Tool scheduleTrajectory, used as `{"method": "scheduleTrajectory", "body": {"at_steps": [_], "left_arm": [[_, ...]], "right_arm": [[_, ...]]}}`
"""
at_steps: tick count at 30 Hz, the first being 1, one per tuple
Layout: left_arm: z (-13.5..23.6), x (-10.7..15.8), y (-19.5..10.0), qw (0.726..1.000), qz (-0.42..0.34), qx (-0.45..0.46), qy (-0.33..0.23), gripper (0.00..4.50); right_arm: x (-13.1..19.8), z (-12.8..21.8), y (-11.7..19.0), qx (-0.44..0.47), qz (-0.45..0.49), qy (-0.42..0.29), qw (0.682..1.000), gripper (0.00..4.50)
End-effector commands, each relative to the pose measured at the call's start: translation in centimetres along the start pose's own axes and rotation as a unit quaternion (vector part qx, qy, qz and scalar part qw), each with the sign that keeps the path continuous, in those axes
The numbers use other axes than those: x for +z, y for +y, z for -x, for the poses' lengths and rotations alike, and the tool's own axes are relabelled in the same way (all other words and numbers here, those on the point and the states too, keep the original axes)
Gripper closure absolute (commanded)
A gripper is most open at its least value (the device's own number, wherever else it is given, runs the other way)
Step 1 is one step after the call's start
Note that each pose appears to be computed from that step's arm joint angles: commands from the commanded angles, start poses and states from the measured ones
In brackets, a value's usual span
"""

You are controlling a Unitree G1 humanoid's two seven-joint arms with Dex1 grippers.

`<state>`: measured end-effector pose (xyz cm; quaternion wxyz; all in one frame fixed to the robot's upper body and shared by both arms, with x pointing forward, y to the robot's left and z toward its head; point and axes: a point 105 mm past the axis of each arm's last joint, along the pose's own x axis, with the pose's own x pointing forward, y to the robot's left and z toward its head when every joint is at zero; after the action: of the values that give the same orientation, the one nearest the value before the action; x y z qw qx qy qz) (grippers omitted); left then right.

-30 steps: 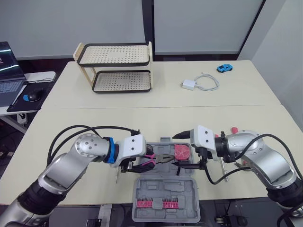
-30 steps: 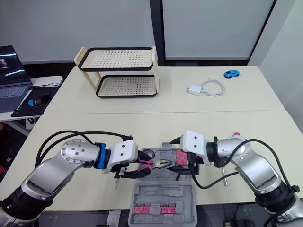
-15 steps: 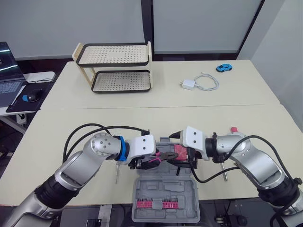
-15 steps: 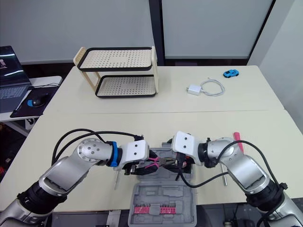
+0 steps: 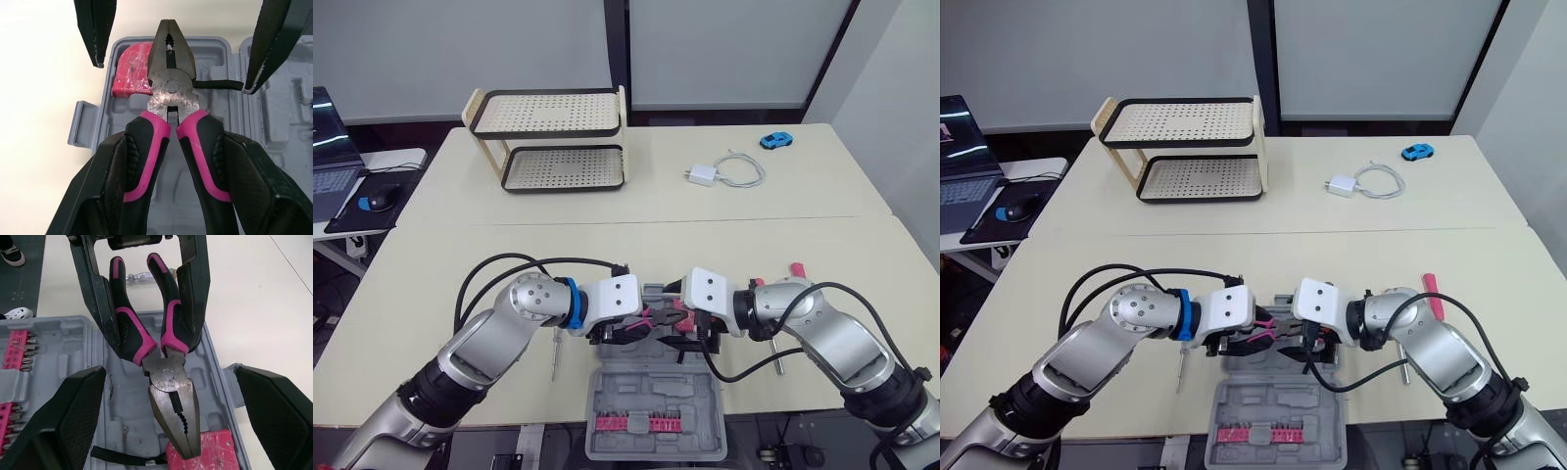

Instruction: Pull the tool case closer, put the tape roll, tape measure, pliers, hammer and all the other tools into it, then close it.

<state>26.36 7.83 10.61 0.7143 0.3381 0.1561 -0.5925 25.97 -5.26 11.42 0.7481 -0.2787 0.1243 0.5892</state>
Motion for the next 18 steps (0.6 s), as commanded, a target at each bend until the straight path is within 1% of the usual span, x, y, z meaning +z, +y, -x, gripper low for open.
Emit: {"method": "scheduleTrajectory", "body": {"at_steps": [1,3,6,11,18], "left_arm": [[0.22,1.26,0.34,0.999,-0.028,0.013,-0.018,2.02],[0.20,1.30,0.42,0.999,-0.029,0.014,-0.019,2.02],[0.19,1.43,0.47,0.999,-0.030,0.015,-0.021,2.02],[0.12,1.63,0.39,0.999,-0.027,0.013,-0.027,2.02],[0.05,1.24,0.12,0.999,-0.030,0.005,-0.018,2.02]], "right_arm": [[0.83,-0.05,-0.11,0.000,0.014,-0.006,1.000,0.99],[0.77,-0.19,0.19,0.010,0.011,-0.003,1.000,1.69],[0.52,-0.37,0.65,0.022,0.008,0.006,1.000,1.69],[0.58,-0.63,0.45,0.020,0.013,0.010,1.000,1.69],[1.01,-0.96,0.20,0.020,0.015,0.004,1.000,1.69]]}}
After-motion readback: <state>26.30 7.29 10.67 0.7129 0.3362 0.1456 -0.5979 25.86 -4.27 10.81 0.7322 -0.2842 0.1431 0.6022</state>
